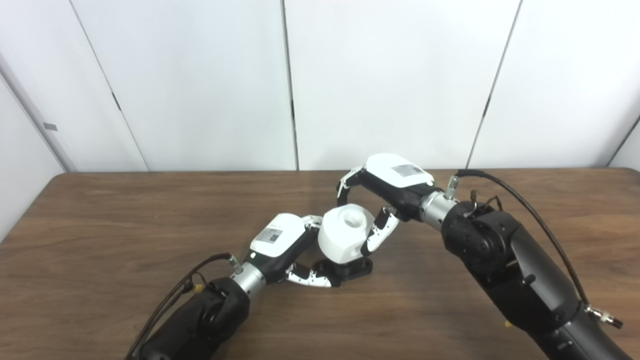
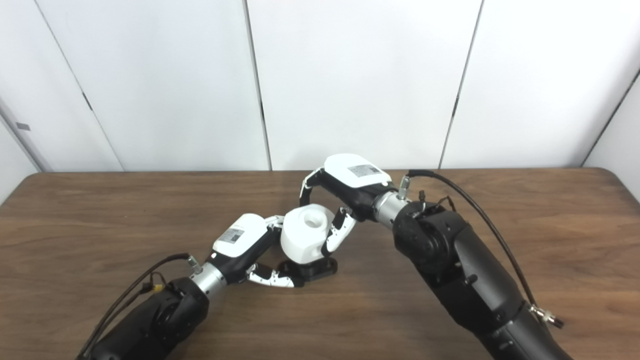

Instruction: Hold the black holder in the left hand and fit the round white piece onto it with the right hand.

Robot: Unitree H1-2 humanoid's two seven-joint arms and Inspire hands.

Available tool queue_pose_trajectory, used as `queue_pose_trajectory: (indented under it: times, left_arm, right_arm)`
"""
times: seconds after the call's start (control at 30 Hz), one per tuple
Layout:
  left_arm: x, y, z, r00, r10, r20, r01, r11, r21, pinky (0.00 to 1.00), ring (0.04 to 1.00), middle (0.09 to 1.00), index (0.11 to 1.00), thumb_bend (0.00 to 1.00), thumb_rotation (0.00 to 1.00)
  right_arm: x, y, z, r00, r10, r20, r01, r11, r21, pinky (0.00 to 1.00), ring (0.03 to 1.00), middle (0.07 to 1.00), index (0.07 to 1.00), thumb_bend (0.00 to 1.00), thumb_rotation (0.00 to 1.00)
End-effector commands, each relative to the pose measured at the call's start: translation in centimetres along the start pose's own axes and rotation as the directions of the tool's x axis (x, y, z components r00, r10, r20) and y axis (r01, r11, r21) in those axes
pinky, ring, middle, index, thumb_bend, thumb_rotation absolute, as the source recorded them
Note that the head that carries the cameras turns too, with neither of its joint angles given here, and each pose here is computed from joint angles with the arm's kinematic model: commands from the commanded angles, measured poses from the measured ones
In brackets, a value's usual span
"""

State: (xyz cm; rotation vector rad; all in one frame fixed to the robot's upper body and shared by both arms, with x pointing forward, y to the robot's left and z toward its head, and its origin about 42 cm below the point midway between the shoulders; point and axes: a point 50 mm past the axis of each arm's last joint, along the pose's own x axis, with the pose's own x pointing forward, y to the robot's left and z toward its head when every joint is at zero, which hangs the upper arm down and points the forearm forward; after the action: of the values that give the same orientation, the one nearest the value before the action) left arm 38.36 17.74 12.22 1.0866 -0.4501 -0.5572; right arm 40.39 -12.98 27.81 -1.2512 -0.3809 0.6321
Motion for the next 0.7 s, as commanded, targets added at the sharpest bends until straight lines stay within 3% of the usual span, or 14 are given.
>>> queue_pose_trajectory:
  times: [0.0,0.23,0.27,0.3,0.37,0.67]
  left_arm:
    - [-0.35,-3.25,0.72,0.979,-0.203,-0.007,0.203,0.979,0.024,0.66,0.830,0.800,0.492,0.52,0.08]
    - [-0.31,-3.31,0.52,0.978,-0.204,-0.030,0.204,0.979,-0.020,0.64,0.822,0.785,0.493,0.52,0.08]
    - [-0.30,-3.30,0.49,0.977,-0.207,-0.041,0.206,0.978,-0.039,0.64,0.825,0.788,0.547,0.80,0.18]
    - [-0.28,-3.30,0.44,0.976,-0.212,-0.054,0.209,0.976,-0.053,0.64,0.824,0.788,0.567,0.90,0.21]
    - [-0.28,-3.30,0.31,0.974,-0.216,-0.068,0.211,0.975,-0.070,0.64,0.822,0.787,0.587,0.98,0.24]
    - [-0.23,-3.25,0.10,0.971,-0.222,-0.091,0.213,0.972,-0.098,0.66,0.833,0.801,0.593,1.00,0.25]
  right_arm:
    - [0.63,3.77,2.26,0.983,0.157,0.091,-0.158,0.987,0.005,0.87,0.860,0.769,0.483,0.52,0.14]
    - [0.73,4.00,2.70,0.981,0.167,0.097,-0.169,0.986,0.005,0.87,0.869,0.772,0.483,0.52,0.14]
    - [0.74,3.99,2.71,0.981,0.168,0.097,-0.169,0.986,0.004,0.88,0.869,0.774,0.483,0.52,0.14]
    - [0.74,3.97,2.70,0.981,0.167,0.097,-0.168,0.986,0.004,0.88,0.869,0.774,0.483,0.52,0.14]
    - [0.74,3.93,2.67,0.981,0.166,0.097,-0.167,0.986,0.002,0.88,0.869,0.774,0.483,0.52,0.14]
    - [0.65,3.75,2.37,0.982,0.164,0.099,-0.164,0.986,-0.005,0.88,0.861,0.768,0.483,0.52,0.14]
